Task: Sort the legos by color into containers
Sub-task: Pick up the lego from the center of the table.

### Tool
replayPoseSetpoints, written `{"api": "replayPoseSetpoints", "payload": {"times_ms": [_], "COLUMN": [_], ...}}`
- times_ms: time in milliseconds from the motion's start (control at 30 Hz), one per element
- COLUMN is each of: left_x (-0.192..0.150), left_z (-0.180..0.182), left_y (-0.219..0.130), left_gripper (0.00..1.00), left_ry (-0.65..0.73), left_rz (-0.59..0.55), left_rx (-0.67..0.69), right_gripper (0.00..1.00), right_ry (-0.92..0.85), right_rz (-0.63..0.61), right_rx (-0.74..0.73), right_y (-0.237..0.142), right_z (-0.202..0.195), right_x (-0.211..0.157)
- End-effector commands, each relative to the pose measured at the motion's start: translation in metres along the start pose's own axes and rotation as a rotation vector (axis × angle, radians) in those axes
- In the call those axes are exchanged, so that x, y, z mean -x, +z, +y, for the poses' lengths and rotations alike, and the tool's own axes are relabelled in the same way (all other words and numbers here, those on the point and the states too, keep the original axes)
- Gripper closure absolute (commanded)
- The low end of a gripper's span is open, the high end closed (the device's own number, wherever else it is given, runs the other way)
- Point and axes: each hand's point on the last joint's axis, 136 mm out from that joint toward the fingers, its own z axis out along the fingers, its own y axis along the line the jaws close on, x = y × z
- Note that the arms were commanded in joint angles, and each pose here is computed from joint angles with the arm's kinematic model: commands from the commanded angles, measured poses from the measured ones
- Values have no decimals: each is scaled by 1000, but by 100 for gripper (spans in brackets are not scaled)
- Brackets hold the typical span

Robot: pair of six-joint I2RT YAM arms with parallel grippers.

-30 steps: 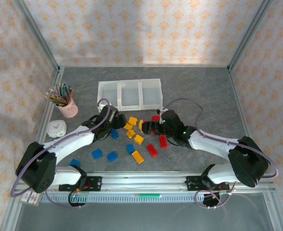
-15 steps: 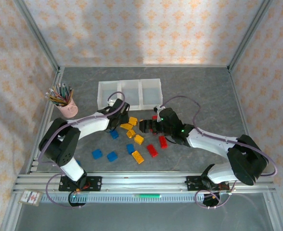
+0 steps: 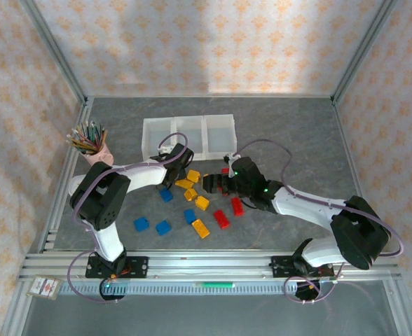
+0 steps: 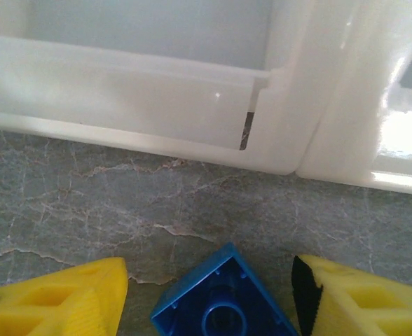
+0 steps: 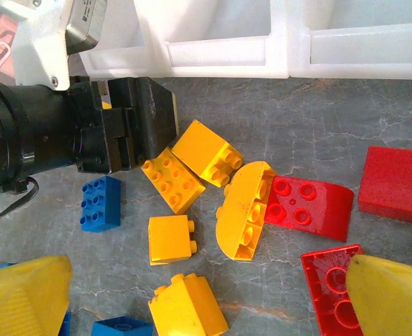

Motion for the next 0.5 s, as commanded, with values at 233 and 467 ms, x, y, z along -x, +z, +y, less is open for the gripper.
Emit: {"api": "replayPoseSetpoints", "payload": {"times_ms": [233, 467], "left_x": [-3, 1], "left_z": [5, 9], "left_y": [-1, -12], "left_gripper": [54, 65], "left_ry": [-34, -51], "left_rz": [-13, -34], "left_rx": [11, -1], "right_gripper": [0, 0], "right_ry": [-27, -55], "right_rz": [-52, -50], "right_rx": [4, -2], "right_y": [-6, -8], "right_z": [10, 12], "right_x": [21, 24]}}
